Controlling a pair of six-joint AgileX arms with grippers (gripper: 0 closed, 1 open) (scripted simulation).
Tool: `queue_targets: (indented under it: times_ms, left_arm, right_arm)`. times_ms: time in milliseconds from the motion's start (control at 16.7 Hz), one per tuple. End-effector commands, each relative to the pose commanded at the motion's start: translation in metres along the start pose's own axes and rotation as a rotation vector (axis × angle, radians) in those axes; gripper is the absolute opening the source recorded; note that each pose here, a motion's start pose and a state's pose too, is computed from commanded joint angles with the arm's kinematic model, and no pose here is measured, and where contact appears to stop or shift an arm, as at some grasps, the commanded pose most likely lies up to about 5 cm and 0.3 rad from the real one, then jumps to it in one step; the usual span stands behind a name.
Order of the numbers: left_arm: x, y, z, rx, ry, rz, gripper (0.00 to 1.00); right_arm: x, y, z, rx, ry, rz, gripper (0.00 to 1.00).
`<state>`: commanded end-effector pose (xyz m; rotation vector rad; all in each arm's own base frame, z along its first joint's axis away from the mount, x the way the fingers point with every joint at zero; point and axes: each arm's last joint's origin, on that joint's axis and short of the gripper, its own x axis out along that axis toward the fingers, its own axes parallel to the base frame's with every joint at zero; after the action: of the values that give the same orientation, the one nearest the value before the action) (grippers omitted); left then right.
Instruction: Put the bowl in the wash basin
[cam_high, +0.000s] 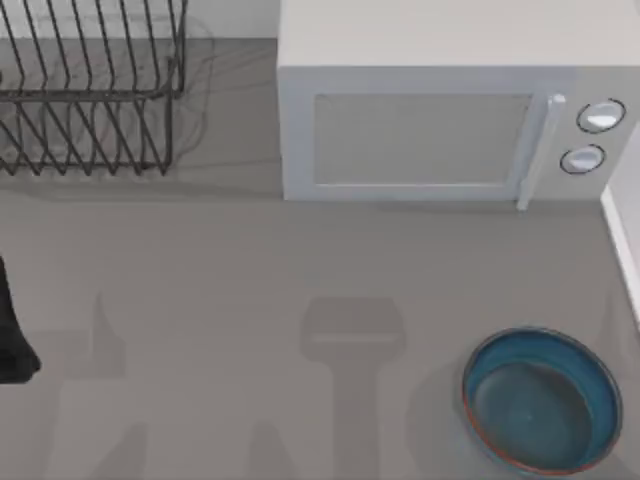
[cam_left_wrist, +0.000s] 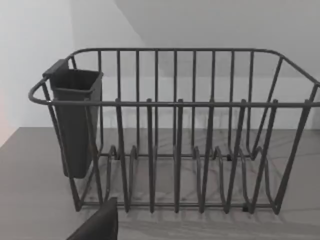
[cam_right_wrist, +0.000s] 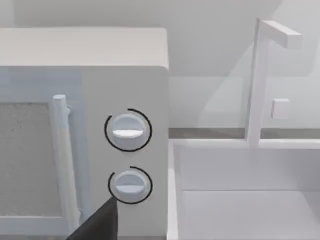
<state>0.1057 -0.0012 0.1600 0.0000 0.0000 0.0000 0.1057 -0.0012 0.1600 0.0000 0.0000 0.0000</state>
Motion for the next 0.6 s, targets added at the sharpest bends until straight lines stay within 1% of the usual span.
queue_targets:
  times_ms: [180, 300, 480, 600]
  left_arm:
    - [0.0, 0.0, 0.0, 0.0, 0.0, 0.0, 1.0]
    - [0.0, 0.0, 0.0, 0.0, 0.0, 0.0, 1.0]
    - [0.0, 0.0, 0.0, 0.0, 0.0, 0.0, 1.0]
    - [0.0, 0.0, 0.0, 0.0, 0.0, 0.0, 1.0]
  right_arm:
    - [0.0, 0.0, 0.002, 0.004, 0.012, 0.004, 1.0]
    - [0.001, 0.002, 0.01, 0.02, 0.068, 0.019, 1.0]
    - [0.005, 0.007, 0.028, 0.058, 0.243, 0.051, 1.0]
    - [0.014, 0.012, 0.04, 0.082, 0.424, 0.071, 1.0]
